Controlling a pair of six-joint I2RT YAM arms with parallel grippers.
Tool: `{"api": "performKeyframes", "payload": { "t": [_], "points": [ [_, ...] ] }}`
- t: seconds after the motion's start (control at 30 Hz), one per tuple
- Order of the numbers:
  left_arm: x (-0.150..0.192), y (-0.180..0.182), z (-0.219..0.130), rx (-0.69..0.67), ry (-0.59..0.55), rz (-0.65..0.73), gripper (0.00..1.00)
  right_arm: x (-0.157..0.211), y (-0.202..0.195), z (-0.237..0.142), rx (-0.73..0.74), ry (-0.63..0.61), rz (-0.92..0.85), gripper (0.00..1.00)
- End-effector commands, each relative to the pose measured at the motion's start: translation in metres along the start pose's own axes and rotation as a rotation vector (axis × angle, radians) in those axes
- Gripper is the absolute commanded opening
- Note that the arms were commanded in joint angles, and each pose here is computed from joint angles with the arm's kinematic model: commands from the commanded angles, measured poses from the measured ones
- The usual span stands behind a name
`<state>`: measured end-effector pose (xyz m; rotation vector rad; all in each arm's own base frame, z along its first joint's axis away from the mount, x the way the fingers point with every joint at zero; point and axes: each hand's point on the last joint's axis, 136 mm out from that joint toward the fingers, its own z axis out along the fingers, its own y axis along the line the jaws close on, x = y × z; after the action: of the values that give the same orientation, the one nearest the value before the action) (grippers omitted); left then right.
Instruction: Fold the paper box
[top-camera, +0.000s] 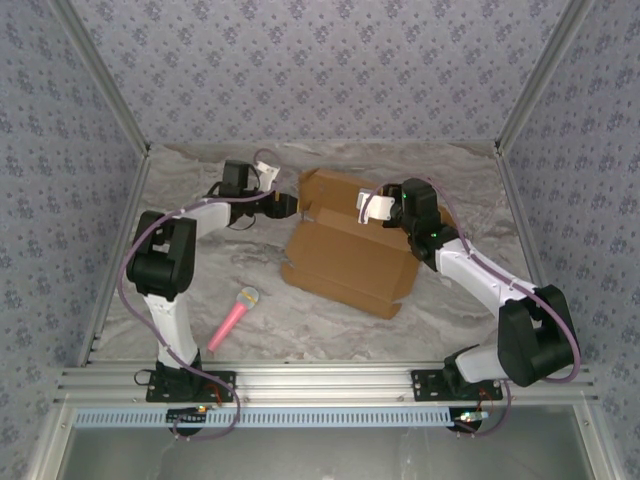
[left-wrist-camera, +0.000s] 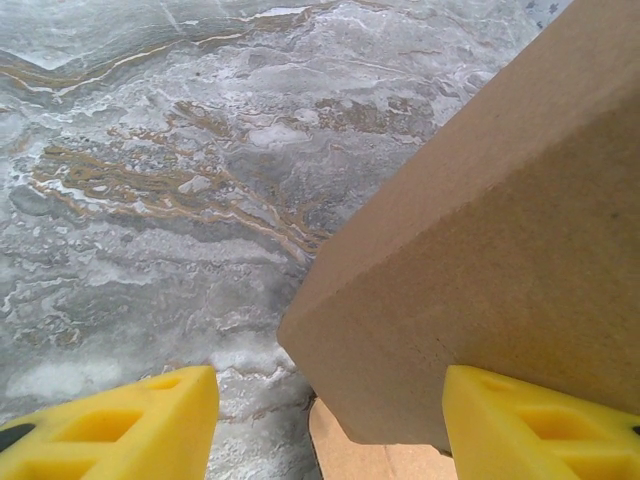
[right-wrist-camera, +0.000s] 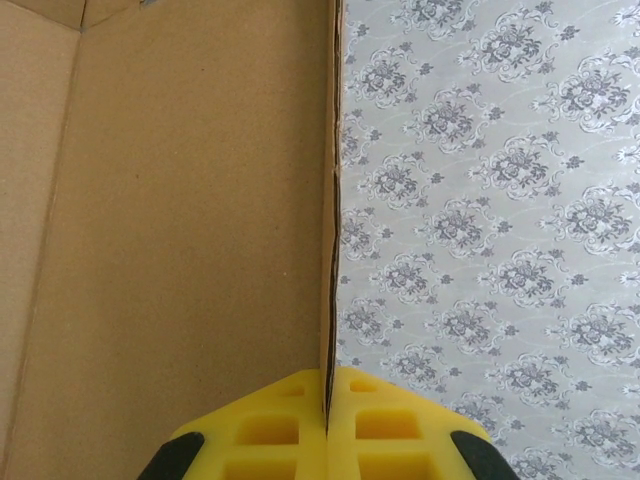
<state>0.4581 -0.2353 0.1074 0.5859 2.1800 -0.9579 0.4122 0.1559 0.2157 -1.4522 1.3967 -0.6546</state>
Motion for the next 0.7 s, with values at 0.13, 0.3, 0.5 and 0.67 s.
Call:
{"api": "performKeyframes", "payload": {
  "t": [0.13, 0.3, 0.5, 0.67],
  "points": [
    [-0.029, 0.013, -0.036, -0.085, -0.075, 0.001, 0.6, 0.005, 0.002, -0.003, -0.017, 0.018, -0.017, 0.0],
    [-0.033, 0.038, -0.042, -0.172, -0.063, -0.059, 0.6, 0.005, 0.002, -0.002, -0.018, 0.017, -0.015, 0.0],
    [-0.037, 0.052, -0.033, -0.205, -0.01, -0.093, 0.6, 0.005, 0.002, -0.001, -0.02, 0.017, -0.014, 0.0],
    [-0.033, 0.043, -0.018, -0.129, 0.055, -0.086, 0.6, 0.008, 0.003, 0.001, -0.018, 0.036, -0.034, 0.0]
  ]
}}
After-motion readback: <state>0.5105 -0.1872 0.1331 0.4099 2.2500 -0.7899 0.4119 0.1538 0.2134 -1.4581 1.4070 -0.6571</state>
